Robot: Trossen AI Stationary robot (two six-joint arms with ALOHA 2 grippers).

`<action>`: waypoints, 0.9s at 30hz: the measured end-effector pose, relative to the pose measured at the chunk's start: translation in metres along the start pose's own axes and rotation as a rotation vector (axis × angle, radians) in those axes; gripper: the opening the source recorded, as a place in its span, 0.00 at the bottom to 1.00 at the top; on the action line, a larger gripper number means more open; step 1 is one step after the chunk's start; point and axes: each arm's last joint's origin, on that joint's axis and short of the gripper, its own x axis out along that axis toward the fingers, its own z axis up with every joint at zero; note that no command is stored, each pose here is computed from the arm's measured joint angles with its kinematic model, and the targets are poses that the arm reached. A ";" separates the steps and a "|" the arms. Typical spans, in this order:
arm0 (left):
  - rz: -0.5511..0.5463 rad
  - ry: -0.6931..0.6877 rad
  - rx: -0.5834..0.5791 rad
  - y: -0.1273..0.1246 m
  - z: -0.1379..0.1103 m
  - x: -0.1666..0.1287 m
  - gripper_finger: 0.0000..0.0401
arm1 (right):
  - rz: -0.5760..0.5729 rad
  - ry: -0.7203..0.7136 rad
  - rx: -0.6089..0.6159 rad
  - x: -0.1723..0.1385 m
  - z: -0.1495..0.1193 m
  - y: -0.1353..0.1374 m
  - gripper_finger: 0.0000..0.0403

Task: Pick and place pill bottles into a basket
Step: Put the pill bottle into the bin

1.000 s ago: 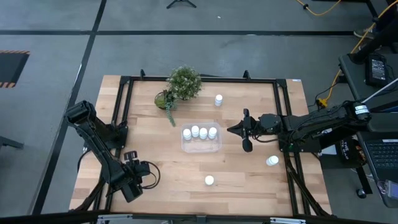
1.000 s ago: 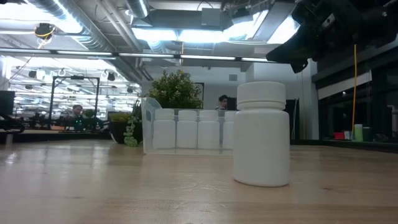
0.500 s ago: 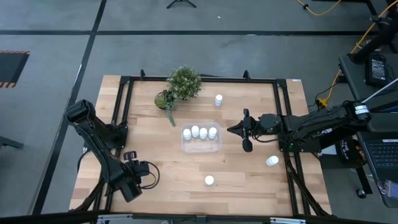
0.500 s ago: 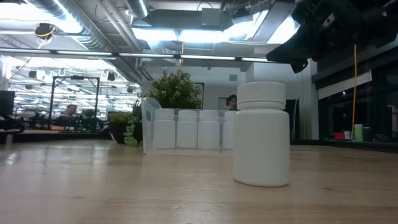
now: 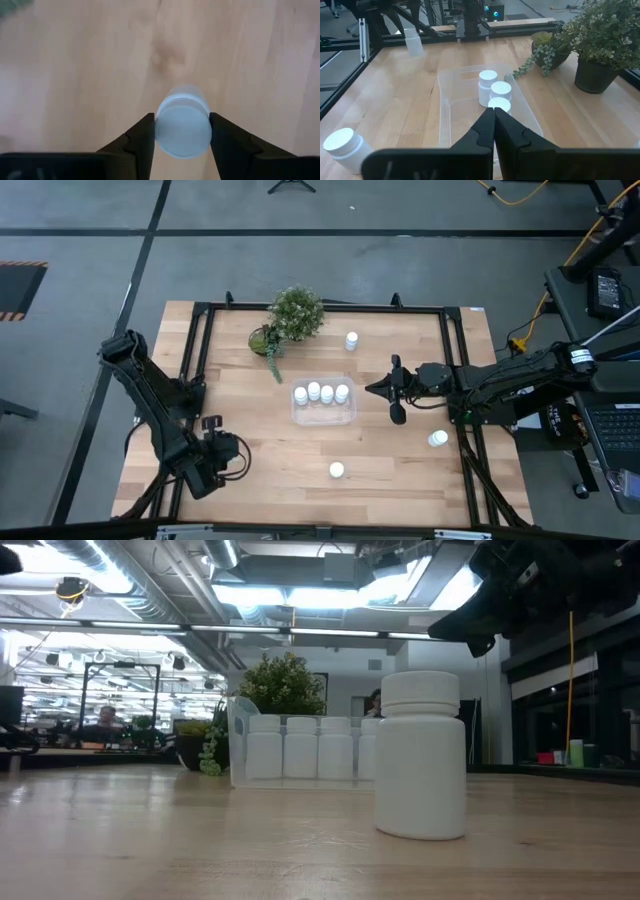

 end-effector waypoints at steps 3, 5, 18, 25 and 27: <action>0.040 -0.082 0.042 0.002 0.003 -0.001 0.38 | 0.000 0.000 0.000 0.000 0.000 0.000 0.03; 0.066 -0.117 0.067 0.004 0.006 0.000 0.38 | 0.000 0.000 0.000 0.000 0.000 0.000 0.03; 0.149 -0.106 0.127 0.024 0.035 0.012 0.38 | 0.011 0.001 0.044 0.000 0.000 0.002 0.03; 0.172 -0.086 0.151 0.047 0.054 0.014 0.38 | 0.015 0.002 0.012 0.000 0.000 0.003 0.03; 0.178 -0.109 0.140 0.056 0.059 0.009 0.38 | 0.015 0.002 -0.007 0.000 0.000 0.003 0.03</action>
